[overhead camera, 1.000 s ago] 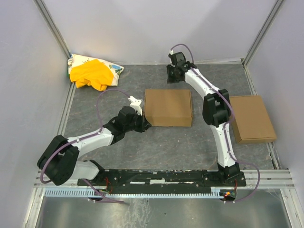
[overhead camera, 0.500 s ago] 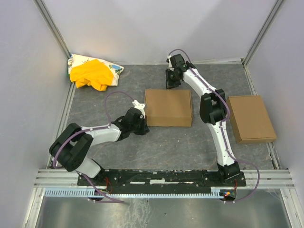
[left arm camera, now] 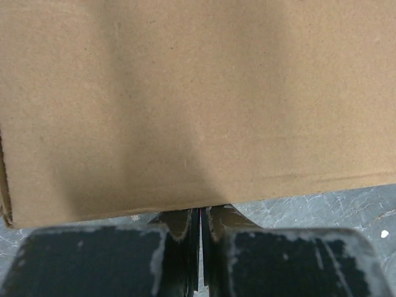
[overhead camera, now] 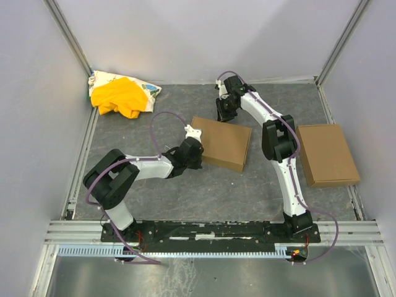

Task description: Fold the paper box

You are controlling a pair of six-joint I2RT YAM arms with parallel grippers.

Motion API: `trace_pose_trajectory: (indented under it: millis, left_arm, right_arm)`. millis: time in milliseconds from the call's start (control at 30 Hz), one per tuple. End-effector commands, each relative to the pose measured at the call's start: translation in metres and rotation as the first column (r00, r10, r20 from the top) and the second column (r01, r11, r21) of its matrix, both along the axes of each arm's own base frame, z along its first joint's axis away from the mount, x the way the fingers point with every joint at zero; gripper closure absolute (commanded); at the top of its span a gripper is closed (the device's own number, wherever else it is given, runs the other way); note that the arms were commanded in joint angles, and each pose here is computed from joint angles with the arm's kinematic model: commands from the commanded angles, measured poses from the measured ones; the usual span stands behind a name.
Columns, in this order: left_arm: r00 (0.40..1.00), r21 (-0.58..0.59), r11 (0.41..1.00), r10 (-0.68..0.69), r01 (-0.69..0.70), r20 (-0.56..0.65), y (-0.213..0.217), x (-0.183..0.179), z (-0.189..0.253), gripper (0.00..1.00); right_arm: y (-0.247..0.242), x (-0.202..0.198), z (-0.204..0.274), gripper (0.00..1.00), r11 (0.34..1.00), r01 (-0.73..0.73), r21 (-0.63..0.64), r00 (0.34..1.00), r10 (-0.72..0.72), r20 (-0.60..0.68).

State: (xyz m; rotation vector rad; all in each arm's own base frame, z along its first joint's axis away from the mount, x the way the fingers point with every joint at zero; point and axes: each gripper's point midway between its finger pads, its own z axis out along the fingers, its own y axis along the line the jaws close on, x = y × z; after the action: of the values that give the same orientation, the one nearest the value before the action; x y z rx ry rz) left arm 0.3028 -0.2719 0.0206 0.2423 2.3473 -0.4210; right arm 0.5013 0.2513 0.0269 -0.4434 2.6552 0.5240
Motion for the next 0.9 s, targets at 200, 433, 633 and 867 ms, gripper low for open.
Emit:
trace_pose_trajectory:
  millis: [200, 433, 633, 867]
  left_arm:
    - [0.991, -0.047, 0.998, -0.032, 0.038, 0.131, -0.039, -0.008, 0.026, 0.97]
    - [0.981, -0.082, 0.983, -0.156, 0.166, 0.112, -0.091, -0.028, 0.030, 0.97]
    - [0.983, -0.051, 0.989, -0.133, 0.140, 0.126, -0.094, -0.020, 0.025, 0.97]
    - [0.990, 0.072, 0.995, -0.075, 0.067, 0.123, -0.062, -0.020, 0.026, 0.97]
  right_arm:
    - [0.030, -0.045, 0.023, 0.72, 0.987, -0.144, 0.067, 0.986, 0.149, -0.075]
    - [0.045, -0.063, 0.019, 0.72, 0.973, -0.217, 0.074, 0.970, 0.223, -0.099]
    - [0.050, -0.074, 0.013, 0.72, 0.966, -0.253, 0.055, 0.959, 0.258, -0.115]
    - [0.037, -0.074, 0.014, 0.76, 0.979, -0.201, -0.009, 0.974, 0.199, -0.108]
